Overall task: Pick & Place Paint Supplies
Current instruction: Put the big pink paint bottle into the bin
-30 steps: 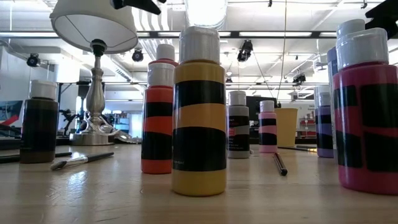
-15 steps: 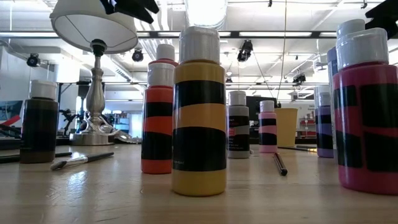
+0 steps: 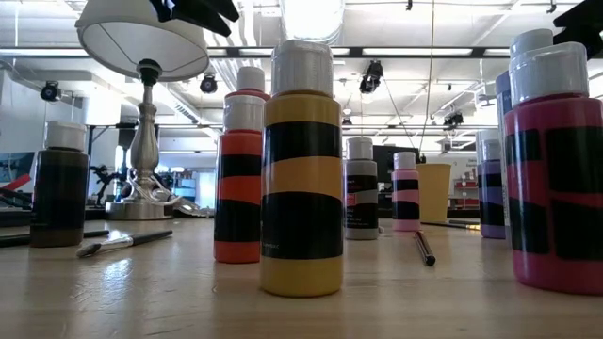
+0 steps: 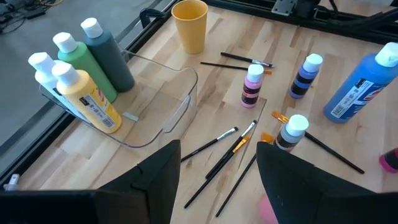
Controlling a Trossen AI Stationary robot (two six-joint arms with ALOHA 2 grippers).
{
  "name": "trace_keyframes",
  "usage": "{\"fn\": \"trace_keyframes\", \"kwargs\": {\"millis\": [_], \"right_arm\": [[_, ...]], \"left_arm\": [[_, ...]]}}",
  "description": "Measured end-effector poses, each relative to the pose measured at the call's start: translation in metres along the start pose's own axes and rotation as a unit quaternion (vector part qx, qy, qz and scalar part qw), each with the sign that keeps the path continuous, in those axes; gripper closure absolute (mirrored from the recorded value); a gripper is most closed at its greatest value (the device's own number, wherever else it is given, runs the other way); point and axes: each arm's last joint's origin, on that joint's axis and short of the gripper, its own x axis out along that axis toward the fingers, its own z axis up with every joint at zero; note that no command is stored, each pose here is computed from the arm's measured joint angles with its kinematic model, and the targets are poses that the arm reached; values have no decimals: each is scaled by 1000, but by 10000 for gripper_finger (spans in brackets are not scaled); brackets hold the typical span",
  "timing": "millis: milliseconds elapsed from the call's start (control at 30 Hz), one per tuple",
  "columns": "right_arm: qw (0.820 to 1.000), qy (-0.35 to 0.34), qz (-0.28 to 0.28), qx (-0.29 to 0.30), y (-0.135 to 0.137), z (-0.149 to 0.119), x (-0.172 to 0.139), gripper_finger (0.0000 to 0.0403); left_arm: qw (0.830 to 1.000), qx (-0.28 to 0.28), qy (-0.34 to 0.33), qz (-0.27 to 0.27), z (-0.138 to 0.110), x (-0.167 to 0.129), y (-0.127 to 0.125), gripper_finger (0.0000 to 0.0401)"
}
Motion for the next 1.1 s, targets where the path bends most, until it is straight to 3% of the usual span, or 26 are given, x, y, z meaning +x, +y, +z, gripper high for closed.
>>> {"fn": "trace_keyframes", "kwargs": {"millis": [433, 767, 1100], "right_arm": [[1000, 0, 0, 0, 0, 0, 0, 39], [1000, 0, 0, 0, 0, 0, 0, 39], [1000, 0, 0, 0, 0, 0, 0, 39]], "left_arm": [[999, 13, -23, 38, -9, -5, -8, 185], [999, 26, -43, -17, -26, -14, -33, 185], [999, 29, -6, -34, -51, -3, -36, 185]]}}
